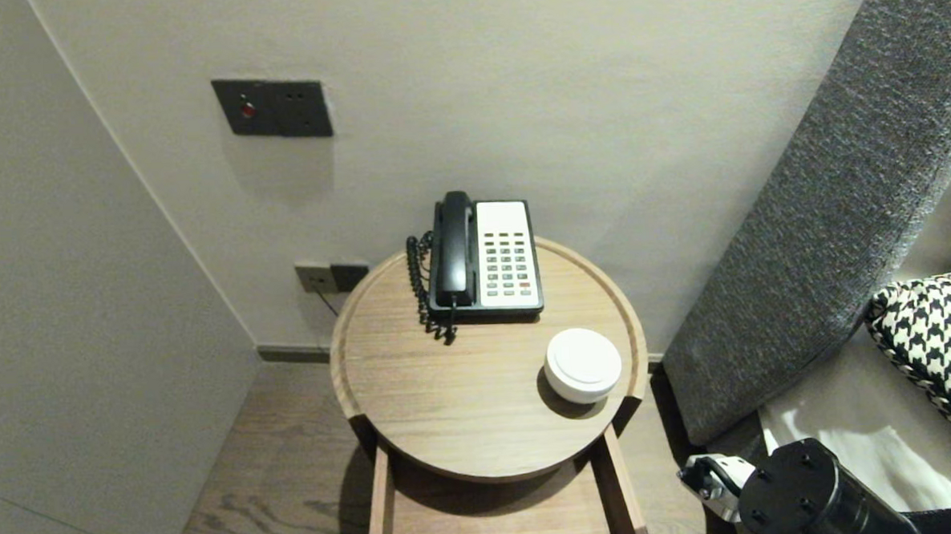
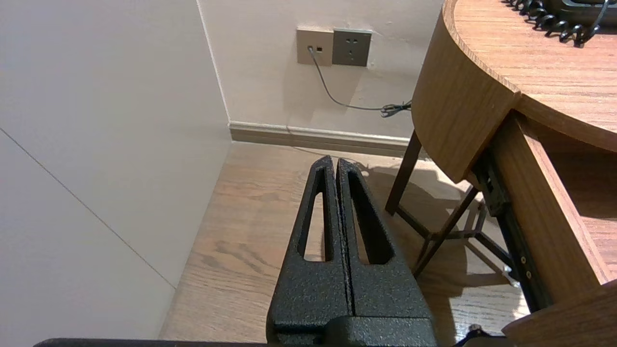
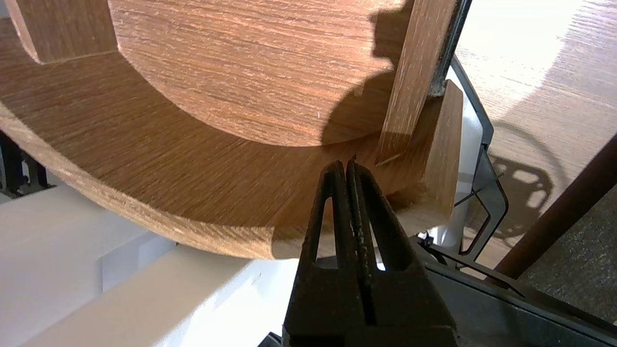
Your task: Open the nightstand drawer
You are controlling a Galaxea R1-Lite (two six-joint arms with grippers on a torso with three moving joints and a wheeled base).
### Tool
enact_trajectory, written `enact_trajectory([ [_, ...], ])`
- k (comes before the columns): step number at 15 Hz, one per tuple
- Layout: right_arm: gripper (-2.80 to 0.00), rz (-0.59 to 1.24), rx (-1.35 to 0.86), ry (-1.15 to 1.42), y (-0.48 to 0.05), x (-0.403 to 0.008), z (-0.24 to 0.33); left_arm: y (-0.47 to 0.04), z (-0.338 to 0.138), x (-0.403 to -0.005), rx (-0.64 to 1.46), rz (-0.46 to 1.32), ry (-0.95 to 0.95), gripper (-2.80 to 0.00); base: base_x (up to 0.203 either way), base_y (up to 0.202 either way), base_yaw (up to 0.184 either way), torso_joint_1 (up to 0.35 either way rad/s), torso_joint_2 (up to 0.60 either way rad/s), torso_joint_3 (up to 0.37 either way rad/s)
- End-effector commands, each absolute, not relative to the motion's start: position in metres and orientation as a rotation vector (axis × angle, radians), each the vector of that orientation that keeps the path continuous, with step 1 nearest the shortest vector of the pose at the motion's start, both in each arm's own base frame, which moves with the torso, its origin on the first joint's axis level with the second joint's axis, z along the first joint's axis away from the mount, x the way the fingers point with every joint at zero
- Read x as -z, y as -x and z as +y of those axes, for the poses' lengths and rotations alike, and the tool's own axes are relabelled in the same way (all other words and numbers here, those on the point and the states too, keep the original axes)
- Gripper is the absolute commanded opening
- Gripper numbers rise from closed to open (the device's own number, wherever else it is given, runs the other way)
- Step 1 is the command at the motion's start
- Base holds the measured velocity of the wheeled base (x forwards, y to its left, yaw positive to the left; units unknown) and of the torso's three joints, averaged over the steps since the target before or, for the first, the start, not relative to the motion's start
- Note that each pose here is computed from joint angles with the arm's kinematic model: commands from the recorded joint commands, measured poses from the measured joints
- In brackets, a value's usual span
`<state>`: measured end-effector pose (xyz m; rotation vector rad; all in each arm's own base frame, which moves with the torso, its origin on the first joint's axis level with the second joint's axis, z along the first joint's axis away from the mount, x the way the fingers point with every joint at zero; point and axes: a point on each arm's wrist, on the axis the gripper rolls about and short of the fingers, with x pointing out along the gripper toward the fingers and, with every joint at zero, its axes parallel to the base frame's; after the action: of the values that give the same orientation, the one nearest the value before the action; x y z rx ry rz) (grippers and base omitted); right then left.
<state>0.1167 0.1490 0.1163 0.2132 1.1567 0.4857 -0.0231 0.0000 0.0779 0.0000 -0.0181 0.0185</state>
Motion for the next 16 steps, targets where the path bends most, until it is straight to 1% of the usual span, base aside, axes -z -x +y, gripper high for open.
enact_trajectory([
  [1, -2.8, 1.154, -0.491, -0.22, -0.115, -0.118, 0.147, 0.023, 0.0, -0.078, -0.019, -0.02, 0.0, -2.8, 0.0, 0.0, 0.0, 0.0, 0.0, 0.0],
  [6, -2.8, 1.114, -0.485, -0.252, -0.118, -0.126, 0.144, 0.023, 0.0, -0.078, -0.018, -0.02, 0.0, -2.8, 0.0, 0.0, 0.0, 0.0, 0.0, 0.0],
  [8, -2.8, 1.076, -0.434, -0.292, -0.129, -0.133, 0.139, 0.023, 0.0, -0.078, -0.018, -0.02, 0.0, -2.8, 0.0, 0.0, 0.0, 0.0, 0.0, 0.0],
  [10, -2.8, 1.036, -0.397, -0.311, -0.135, -0.15, 0.136, 0.023, 0.0, -0.078, -0.02, -0.02, 0.0, -2.8, 0.0, 0.0, 0.0, 0.0, 0.0, 0.0],
  [12, -2.8, 1.051, -0.371, -0.296, -0.137, -0.169, 0.137, 0.023, 0.0, -0.078, -0.018, -0.02, 0.0, -2.8, 0.0, 0.0, 0.0, 0.0, 0.0, 0.0],
  [14, -2.8, 1.06, -0.341, -0.263, -0.138, -0.194, 0.137, 0.023, 0.0, -0.078, -0.018, -0.02, 0.0, -2.8, 0.0, 0.0, 0.0, 0.0, 0.0, 0.0],
  [16, -2.8, 1.003, -0.332, -0.179, -0.141, -0.207, 0.138, 0.023, 0.0, -0.078, -0.018, -0.02, 0.0, -2.8, 0.0, 0.0, 0.0, 0.0, 0.0, 0.0],
])
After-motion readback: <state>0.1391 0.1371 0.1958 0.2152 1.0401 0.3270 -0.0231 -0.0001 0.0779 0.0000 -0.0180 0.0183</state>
